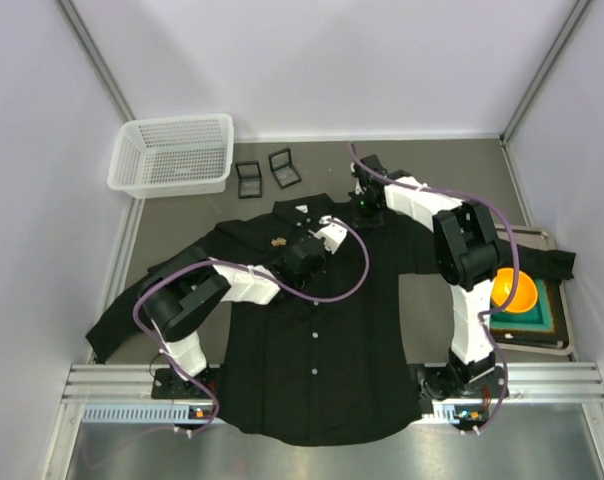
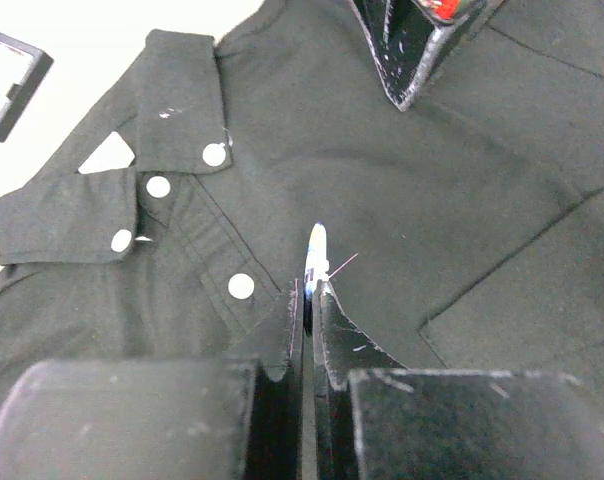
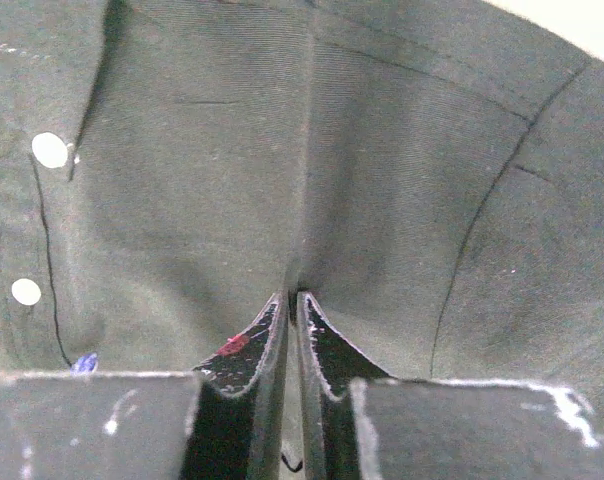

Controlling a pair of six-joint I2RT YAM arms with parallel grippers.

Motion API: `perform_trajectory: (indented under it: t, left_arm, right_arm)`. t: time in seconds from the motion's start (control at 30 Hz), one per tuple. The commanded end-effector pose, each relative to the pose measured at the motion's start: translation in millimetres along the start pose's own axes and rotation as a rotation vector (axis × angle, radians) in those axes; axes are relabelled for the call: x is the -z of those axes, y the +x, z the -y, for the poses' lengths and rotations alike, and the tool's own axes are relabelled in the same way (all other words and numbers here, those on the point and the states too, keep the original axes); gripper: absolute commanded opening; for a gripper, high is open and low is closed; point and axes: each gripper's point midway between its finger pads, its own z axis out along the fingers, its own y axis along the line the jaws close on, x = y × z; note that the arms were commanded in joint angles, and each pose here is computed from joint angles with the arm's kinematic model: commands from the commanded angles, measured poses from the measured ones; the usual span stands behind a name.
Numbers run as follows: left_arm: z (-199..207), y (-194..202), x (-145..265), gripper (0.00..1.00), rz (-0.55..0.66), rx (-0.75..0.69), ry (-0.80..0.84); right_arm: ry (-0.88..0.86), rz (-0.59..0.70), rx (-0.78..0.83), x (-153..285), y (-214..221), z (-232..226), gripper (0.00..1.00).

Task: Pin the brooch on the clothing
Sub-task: Pin the brooch to the clothes.

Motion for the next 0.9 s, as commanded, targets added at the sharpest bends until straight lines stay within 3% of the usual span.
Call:
perform_trajectory:
  t: [0.0,0.1,0.23,0.43,0.73,0.87]
  left_arm:
    - [-13.1,-43.6,0.3,0.0,0.13,0.074,-0.067]
    - [-18.7,-48.7,8.9,0.0,0.129,0.077,-0.071]
    - [-23.9,-54.4,17.2,0.0,0.131,0.084,-0.077]
    - [-24.7,-49.0,16.0,0.0,0.117,0.077,-0.083]
    - [-27.0,-48.9,12.6,0.0,0.12,0.078,-0.085]
    - [-27.4,-43.9,11.4,0.0,0.106,0.078,-0.092]
  right_arm:
    - [-0.081,0.124,0.05,38.6,-31.2,-15.8,0.15]
    - [-0.124,0.147,0.053,49.1,-36.8,-27.7,0.22]
    - [-0.141,0.16,0.059,50.3,-43.3,-41.2,0.57]
    - [-0.121,0.108,0.043,26.2,-34.4,-47.8,0.49]
    - [-0.019,-0.004,0.037,-26.0,0.1,-39.3,0.48]
    - [0.019,-0.041,0.035,-36.3,16.7,-35.7,0.4]
